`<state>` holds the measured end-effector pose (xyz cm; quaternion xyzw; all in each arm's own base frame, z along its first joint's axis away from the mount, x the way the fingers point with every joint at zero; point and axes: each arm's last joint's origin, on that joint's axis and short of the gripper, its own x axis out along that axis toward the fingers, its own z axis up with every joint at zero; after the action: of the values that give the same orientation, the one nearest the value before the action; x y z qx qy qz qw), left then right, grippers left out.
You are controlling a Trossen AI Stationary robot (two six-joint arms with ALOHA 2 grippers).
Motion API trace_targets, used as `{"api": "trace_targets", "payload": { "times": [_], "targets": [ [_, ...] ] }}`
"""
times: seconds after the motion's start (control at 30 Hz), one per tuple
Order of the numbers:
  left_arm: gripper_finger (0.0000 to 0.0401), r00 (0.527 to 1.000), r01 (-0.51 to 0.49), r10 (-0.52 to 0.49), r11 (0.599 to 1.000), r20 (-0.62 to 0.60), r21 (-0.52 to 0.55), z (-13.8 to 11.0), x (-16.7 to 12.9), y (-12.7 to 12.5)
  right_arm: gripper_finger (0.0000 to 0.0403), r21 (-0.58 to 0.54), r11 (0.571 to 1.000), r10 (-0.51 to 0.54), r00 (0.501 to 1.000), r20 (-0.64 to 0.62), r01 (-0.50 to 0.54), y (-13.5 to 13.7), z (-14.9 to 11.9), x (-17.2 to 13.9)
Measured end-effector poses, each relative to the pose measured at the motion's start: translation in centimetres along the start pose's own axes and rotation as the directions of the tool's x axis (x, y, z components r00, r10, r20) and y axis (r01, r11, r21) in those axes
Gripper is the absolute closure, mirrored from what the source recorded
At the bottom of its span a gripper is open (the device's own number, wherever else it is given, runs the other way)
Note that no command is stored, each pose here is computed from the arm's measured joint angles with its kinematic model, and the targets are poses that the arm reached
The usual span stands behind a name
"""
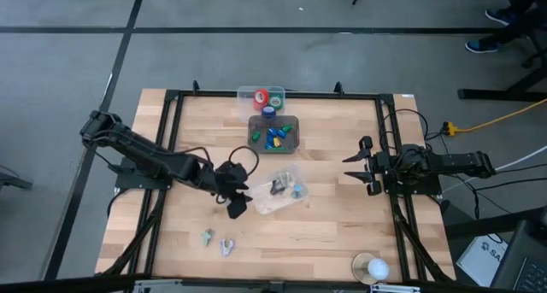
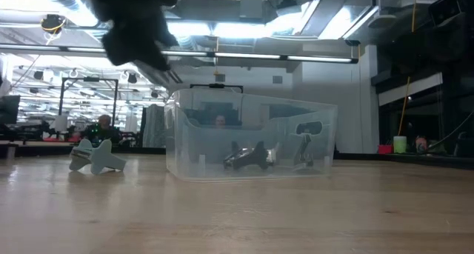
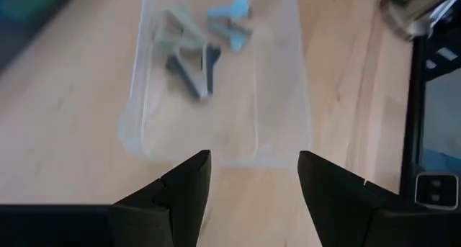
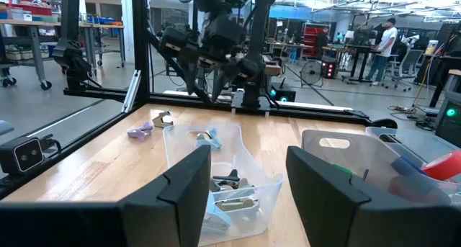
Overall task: Pick and place Stapler, Stapler remover, tape
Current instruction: Put the blue staple remover into the bottom transparent bin
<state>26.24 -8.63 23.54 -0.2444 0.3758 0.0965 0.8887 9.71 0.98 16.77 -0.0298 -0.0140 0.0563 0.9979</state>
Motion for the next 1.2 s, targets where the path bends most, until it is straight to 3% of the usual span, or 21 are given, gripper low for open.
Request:
{"api": "trace_targets", "payload": {
  "times": [0.2, 0.43, 0.83, 1.2],
  "targets": [
    [0.0194, 0.995, -0.054, 0.047, 0.996, -0.088, -0.077, -1.7, -0.4, -0.3, 0.0215, 0.000, 1.000, 0.000, 1.000, 0.000, 0.000, 0.0, 0.0, 0.0],
    [0.0194, 0.987, -0.136, 0.125, 0.984, -0.096, -0.116, -2.9, -0.8, -0.4, 0.0215, 0.000, 1.000, 0.000, 1.000, 0.000, 0.000, 0.0, 0.0, 0.0],
    [0.0194, 0.975, -0.178, 0.154, 0.972, -0.160, -0.155, -4.9, -1.5, -1.0, 0.0215, 0.000, 1.000, 0.000, 1.000, 0.000, 0.000, 0.0, 0.0, 0.0],
    [0.0194, 0.952, -0.304, 0.281, 0.914, -0.122, -0.267, -6.1, -2.0, -0.5, 0.0215, 0.000, 1.000, 0.000, 1.000, 0.000, 0.000, 0.0, 0.0, 0.0]
  ]
}}
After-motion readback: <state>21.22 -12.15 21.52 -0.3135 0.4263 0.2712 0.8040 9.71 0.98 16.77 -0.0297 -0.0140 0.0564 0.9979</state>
